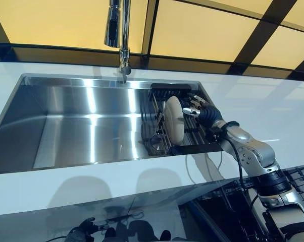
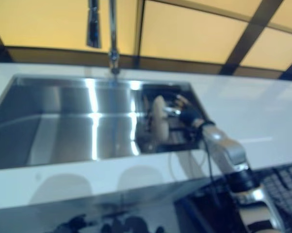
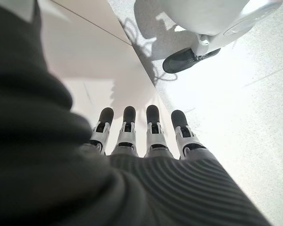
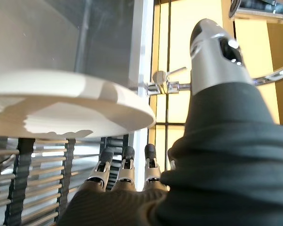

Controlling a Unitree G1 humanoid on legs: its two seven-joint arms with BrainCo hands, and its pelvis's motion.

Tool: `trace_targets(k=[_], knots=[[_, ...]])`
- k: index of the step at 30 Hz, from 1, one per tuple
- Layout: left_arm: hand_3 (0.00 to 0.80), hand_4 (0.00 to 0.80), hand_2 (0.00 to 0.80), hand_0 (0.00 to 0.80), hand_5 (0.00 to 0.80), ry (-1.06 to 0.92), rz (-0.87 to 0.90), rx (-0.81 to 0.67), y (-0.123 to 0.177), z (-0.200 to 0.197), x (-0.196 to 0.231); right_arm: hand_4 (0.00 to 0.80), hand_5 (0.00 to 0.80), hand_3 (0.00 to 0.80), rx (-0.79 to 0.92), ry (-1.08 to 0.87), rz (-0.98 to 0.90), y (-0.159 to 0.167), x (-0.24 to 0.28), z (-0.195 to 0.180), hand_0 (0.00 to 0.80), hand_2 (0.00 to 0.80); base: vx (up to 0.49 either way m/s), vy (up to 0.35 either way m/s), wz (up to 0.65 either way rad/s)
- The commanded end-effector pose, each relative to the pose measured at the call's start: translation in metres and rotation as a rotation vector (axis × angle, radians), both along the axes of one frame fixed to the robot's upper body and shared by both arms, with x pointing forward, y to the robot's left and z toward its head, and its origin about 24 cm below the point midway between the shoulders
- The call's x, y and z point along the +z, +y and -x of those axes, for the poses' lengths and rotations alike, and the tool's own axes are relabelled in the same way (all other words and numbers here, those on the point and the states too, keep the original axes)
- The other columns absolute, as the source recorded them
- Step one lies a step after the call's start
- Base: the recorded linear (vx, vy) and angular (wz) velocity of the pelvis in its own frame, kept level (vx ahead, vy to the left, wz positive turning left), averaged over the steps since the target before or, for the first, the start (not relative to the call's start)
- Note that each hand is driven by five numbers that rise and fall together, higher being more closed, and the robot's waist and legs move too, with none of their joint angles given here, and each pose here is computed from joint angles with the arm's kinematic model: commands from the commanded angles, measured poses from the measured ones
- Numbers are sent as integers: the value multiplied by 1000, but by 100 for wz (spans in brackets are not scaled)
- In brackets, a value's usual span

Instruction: Take plates into dishwasher

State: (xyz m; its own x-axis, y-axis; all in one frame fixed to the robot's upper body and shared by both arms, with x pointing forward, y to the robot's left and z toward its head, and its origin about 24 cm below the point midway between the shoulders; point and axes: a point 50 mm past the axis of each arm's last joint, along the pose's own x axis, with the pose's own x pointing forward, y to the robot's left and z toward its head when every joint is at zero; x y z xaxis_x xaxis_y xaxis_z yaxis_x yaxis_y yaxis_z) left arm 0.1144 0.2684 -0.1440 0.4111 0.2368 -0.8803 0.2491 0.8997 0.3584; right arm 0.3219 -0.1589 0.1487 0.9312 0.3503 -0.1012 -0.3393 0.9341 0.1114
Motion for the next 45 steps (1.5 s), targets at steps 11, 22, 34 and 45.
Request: trace_targets(k=[11, 22, 34, 45], knots=[[0, 0, 0, 0, 0, -34, -9, -2, 0, -13, 3, 0, 0, 0, 61, -130, 13, 12, 27, 6, 0, 0, 0, 0, 0], [0, 0, 0, 0, 0, -33, -7, -8, -2, -15, 3, 0, 0, 0, 31, -76, 10, 12, 19, 4, 0, 0, 0, 0, 0], [0, 0, 0, 0, 0, -32, -1, -14, -6, -16, 2, 0, 0, 0, -46, -51, -50, 15, 16, 2, 0, 0, 0, 0, 0], [0, 0, 0, 0, 0, -30, -3, -22, -6, -17, 2, 0, 0, 0, -45, 9, -50, 20, 8, 2, 0, 0, 0, 0, 0]])
